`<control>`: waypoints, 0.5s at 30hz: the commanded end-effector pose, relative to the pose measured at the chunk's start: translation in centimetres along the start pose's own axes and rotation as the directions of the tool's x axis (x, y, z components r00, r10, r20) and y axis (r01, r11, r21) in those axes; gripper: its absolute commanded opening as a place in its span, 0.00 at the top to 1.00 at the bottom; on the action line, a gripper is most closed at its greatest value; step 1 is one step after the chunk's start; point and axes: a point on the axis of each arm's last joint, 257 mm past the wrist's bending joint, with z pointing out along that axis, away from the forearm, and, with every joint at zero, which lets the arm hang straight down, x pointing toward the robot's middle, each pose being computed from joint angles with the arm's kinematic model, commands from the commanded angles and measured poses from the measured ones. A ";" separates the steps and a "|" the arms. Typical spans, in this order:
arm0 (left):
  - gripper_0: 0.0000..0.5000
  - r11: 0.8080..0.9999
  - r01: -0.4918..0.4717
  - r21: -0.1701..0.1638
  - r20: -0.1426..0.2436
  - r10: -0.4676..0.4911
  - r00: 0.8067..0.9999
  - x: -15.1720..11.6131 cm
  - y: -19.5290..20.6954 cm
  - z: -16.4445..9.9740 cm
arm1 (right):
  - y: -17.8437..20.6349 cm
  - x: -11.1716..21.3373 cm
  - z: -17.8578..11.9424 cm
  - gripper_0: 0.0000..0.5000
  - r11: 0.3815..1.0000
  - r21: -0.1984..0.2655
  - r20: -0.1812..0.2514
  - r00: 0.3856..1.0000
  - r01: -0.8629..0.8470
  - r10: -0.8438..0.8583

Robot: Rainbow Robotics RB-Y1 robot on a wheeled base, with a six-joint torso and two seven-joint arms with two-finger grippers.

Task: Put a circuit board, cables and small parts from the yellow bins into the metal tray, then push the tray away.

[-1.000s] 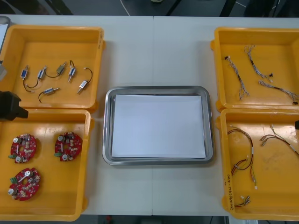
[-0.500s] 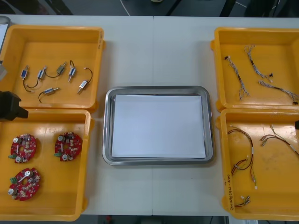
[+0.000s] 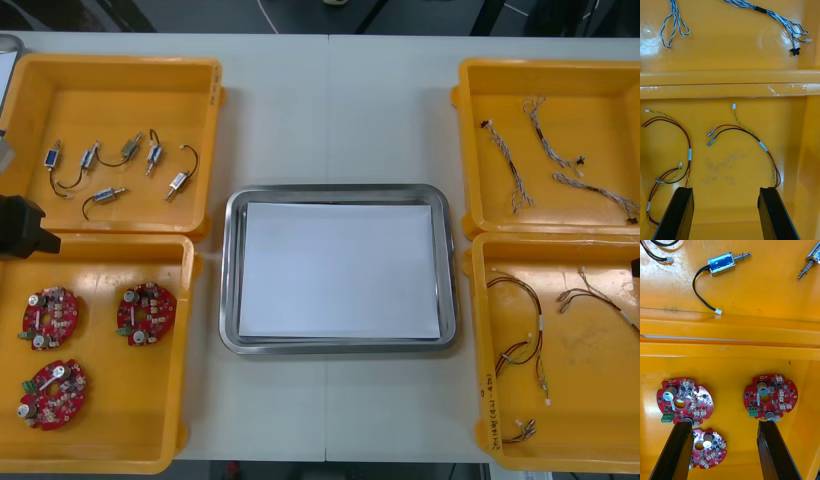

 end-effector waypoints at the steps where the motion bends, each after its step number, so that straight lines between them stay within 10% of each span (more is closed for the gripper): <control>1: 0.00 0.991 -0.128 -0.045 0.019 0.129 0.991 -0.3 1.5 -1.6 | 1.1 -0.7 -0.5 0.00 1.000 -0.013 0.027 1.000 0.014 -0.014; 15: 0.00 0.996 -0.089 0.004 -0.020 0.089 0.996 1.4 1.2 0.0 | 0.6 -1.7 -1.2 0.00 1.000 0.003 0.054 0.998 0.012 -0.012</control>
